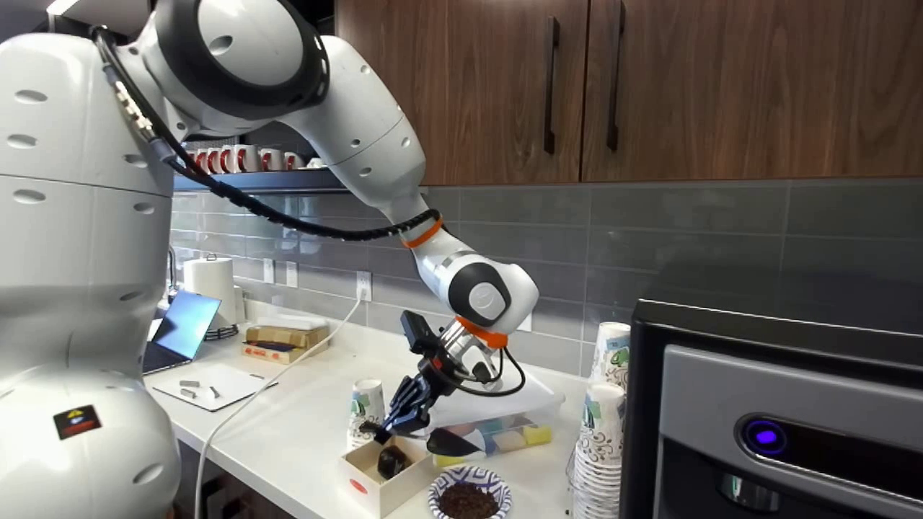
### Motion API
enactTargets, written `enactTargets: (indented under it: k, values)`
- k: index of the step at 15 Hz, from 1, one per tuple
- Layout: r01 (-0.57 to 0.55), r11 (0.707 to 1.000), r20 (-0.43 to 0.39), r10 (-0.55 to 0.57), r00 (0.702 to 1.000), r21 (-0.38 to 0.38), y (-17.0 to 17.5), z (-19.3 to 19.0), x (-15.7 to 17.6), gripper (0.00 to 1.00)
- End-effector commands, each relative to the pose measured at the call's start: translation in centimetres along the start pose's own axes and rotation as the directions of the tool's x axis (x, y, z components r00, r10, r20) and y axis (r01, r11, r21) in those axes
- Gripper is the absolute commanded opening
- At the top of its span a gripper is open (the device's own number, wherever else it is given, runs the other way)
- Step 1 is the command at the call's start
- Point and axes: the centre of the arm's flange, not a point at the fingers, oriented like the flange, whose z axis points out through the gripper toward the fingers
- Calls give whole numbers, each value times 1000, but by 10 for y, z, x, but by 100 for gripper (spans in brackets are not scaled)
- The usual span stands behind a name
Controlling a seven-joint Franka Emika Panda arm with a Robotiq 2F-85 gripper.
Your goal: Use the cake slicer to stir in the bowl
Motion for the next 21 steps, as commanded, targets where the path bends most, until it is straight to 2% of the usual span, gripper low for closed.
enactTargets:
  k: [1, 8, 13, 21]
  values:
    - [33, 993, 86, -43, 995, 110, 0, 2, 16, 1]
    - [46, 976, 101, -69, 993, 211, -21, 5, 60, 1]
    - [23, 962, 145, -65, 987, 273, -37, 15, 82, 1]
    - [-54, 932, 226, -30, 974, 359, -26, 33, 104, 1]
